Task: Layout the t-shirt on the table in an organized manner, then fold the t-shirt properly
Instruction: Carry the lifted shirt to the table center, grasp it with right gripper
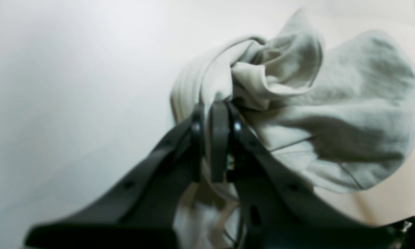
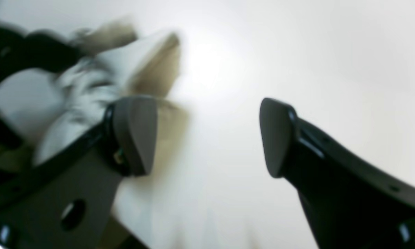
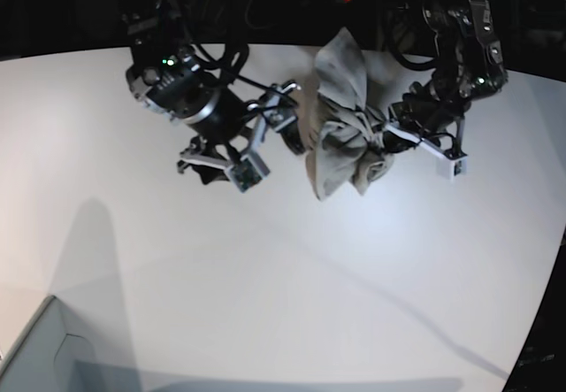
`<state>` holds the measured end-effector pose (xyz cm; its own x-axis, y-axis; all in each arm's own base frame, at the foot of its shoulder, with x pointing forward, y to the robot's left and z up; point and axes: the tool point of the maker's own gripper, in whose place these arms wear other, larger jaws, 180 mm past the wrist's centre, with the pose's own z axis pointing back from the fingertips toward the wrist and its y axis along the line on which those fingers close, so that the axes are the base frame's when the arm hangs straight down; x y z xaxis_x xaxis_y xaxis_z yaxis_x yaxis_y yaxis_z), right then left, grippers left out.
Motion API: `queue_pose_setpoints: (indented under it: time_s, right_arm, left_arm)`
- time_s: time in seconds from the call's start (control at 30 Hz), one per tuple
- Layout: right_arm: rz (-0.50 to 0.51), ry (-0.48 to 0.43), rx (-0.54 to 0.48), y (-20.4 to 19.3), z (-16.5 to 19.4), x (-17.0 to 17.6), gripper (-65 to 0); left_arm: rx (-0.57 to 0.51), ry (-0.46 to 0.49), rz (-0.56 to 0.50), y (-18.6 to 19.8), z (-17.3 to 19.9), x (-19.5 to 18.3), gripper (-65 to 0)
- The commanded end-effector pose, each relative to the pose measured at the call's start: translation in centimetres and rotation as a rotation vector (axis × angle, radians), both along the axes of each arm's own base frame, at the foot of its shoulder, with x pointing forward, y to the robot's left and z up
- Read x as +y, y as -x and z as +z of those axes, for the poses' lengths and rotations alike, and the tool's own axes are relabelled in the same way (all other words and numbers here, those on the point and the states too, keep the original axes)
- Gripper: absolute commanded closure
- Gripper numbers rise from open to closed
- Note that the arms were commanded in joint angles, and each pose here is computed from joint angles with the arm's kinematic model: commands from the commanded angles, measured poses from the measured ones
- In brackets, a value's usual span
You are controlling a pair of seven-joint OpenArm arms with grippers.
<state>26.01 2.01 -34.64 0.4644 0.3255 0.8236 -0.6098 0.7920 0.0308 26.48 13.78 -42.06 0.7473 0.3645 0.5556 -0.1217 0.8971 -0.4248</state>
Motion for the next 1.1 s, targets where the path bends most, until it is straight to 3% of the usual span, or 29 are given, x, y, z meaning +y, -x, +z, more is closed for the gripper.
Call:
queue_pose_setpoints:
  time_s: [0.0, 0.27, 0.5, 0.9, 0.97, 1.07]
  right_arm:
    - [0.031, -0.038, -0.031, -0.1, 1.0, 1.2, -46.6]
    - [0.134, -0.054, -0.043, 0.5, 1.5, 4.6, -46.5]
    - [0.136, -0.023, 0.023, 0.2, -1.3, 4.4, -46.9]
    - [0.085, 0.002, 0.026, -1.8, -1.9, 2.7, -46.5]
    - [0.09, 0.01, 0.053, -1.5, -2.9, 2.7, -44.7]
    - [0.096, 0.018, 0.092, -1.0, -4.2, 2.7, -36.4]
  left_arm:
    - [-0.03, 0.019, -0.003, -0.5, 0.8, -0.6, -0.2]
    - [-0.027, 0.043, -0.05, -0.4, 0.8, -2.8, -0.2]
    - [-0.009, 0.053, -0.086, 0.4, 0.3, -4.2, -0.2]
    - [-0.008, 0.049, -0.081, 0.4, 0.2, -3.9, -0.2]
    - [-0.008, 0.051, -0.08, 0.4, 0.2, -3.9, -0.2]
    - [-0.009, 0.05, -0.08, 0.4, 0.3, -3.9, -0.2]
